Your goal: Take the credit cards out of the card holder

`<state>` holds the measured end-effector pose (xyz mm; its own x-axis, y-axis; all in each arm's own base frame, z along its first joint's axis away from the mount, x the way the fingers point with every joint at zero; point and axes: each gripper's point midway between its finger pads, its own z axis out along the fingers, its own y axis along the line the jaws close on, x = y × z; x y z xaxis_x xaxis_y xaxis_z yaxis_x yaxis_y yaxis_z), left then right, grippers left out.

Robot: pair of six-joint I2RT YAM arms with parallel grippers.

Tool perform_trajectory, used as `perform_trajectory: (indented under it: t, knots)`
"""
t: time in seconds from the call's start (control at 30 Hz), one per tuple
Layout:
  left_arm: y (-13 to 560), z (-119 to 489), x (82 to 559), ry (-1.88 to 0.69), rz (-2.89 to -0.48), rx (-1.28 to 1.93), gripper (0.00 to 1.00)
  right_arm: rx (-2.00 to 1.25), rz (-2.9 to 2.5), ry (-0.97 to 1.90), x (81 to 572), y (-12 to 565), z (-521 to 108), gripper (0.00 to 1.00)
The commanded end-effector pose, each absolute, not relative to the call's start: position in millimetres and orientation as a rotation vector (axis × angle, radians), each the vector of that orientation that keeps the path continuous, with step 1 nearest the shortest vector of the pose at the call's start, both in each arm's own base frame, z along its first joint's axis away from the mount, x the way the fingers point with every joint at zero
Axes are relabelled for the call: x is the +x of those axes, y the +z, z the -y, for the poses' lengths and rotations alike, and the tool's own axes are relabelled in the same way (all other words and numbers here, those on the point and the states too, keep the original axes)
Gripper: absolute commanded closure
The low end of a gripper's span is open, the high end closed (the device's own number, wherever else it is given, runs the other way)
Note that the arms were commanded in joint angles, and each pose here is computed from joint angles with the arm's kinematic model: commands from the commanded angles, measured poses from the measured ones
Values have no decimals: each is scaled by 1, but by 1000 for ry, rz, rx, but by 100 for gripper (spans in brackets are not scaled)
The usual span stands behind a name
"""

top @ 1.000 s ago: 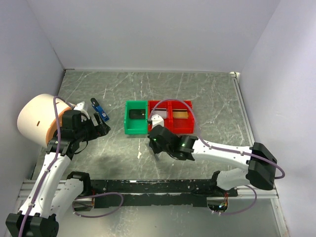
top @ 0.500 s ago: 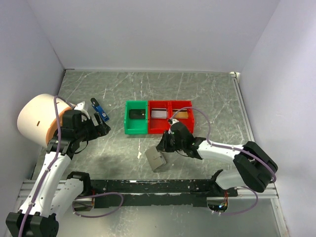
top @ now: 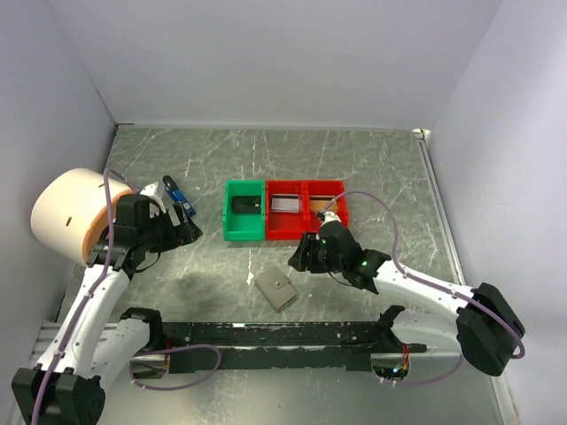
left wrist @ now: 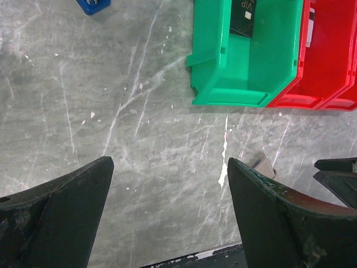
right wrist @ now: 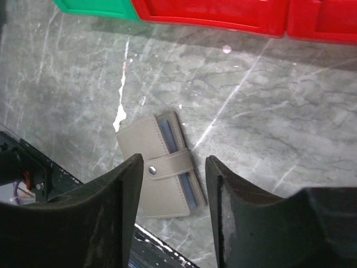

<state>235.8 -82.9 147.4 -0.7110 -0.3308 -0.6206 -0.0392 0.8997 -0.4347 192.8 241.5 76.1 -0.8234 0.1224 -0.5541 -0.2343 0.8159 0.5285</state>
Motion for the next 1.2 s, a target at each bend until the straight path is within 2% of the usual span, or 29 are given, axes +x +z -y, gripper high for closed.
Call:
perform_trajectory:
  t: [0.0, 0.2, 0.4, 0.53, 0.7, 0.93, 1.03, 1.17]
  knots:
    - [156, 92, 241, -561, -2298, -202, 5, 31, -2429, 684, 197, 65, -221, 48]
    - [169, 87, 239, -542, -2241, -214, 5, 358, -2349, 587, 249, 97, -231, 40]
    - [179, 80, 240, -517, -2145, -232, 5, 243, -2511, 516, 282, 111, -282, 40]
    - [170, 83, 243, -516, -2216, -227, 5, 32, -2498, 539, 283, 112, -299, 40]
    - [164, 88, 245, -533, -2280, -208, 5, -129, -2378, 512, 281, 121, -276, 38]
    - [177, 89, 247, -587, -2218, -166, 5, -255, -2565, 427, 242, 83, -248, 38]
    - [179, 94, 246, -624, -2200, -131, 5, -362, -2626, 552, 224, 67, -263, 38]
    - [171, 95, 246, -632, -2232, -136, 5, -332, -2609, 581, 224, 57, -265, 37]
